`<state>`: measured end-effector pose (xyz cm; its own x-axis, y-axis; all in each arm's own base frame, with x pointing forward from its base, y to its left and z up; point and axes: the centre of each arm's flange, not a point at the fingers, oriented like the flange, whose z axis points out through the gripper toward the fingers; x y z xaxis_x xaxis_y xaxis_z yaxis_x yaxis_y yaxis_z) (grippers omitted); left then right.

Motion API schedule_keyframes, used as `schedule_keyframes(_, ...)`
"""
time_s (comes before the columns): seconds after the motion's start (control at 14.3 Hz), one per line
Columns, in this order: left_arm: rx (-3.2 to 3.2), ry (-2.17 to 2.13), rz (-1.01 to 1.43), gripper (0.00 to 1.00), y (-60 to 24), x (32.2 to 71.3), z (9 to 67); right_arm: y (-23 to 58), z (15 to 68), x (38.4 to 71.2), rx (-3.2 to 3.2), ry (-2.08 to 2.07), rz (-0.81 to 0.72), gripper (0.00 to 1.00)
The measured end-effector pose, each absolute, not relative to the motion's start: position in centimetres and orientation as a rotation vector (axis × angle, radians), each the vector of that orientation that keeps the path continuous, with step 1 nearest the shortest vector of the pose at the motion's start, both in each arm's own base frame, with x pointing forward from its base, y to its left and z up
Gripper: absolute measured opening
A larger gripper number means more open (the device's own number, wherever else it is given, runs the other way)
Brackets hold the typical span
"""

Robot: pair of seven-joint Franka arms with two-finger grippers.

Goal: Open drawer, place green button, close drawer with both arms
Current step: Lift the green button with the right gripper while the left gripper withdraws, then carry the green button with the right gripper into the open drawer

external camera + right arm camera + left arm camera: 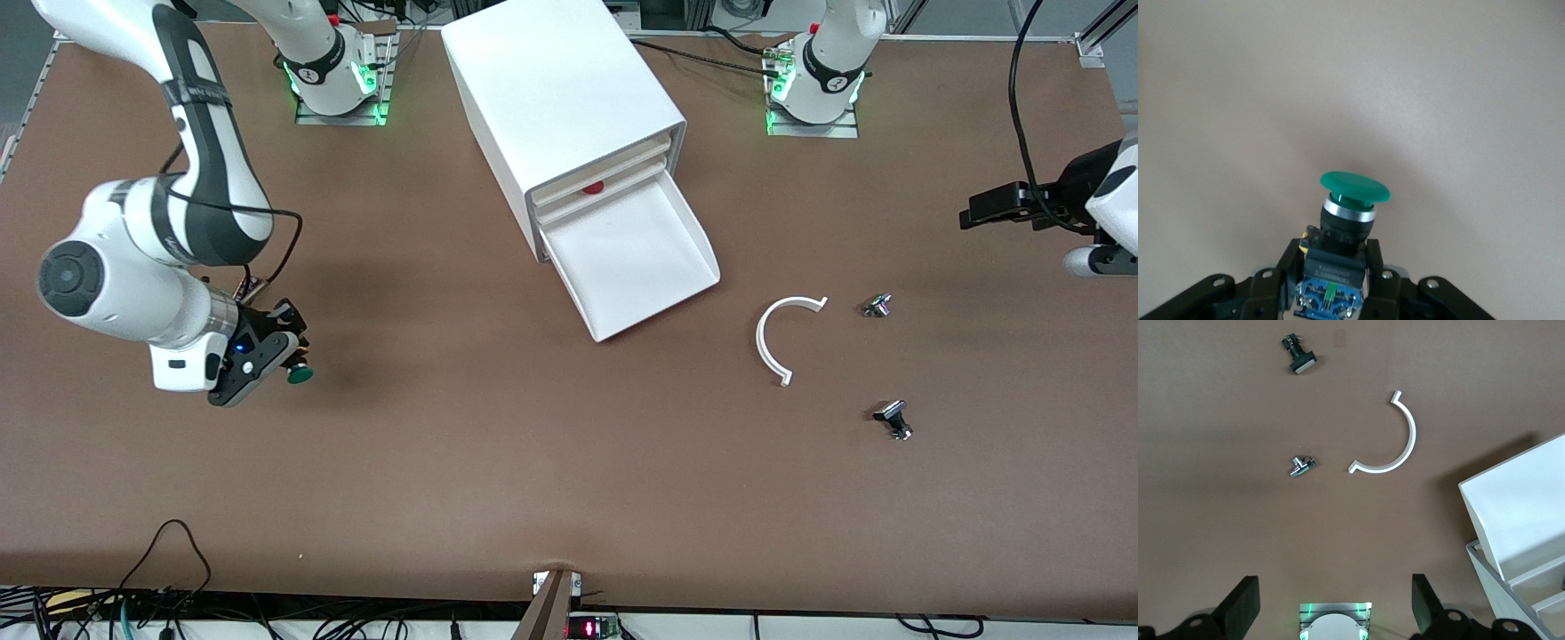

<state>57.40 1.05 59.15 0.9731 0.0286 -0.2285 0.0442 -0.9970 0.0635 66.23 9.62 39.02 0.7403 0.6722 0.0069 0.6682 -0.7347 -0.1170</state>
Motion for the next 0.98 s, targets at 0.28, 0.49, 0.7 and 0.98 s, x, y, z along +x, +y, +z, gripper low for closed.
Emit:
schedule_keyframes(0.28,3.061,0.065,-0.367,1.00,1.0,57.3,59.1,15.7,44.9,65.5,-2.867,-0.942,0.140,0.42)
schedule_keyframes(0.49,3.062,0.067,-0.367,1.00,1.1,57.3,59.2,21.6,48.2,64.1,-2.908,-0.841,0.142,0.42)
schedule_keyframes(0.7,3.062,0.069,-0.366,1.00,1.1,57.3,59.2,27.3,50.1,62.2,-2.945,-0.734,0.121,0.42)
schedule_keyframes(0.98,3.062,0.071,-0.362,1.00,1.2,57.3,59.3,35.7,51.1,59.0,-2.974,-0.597,0.101,0.42)
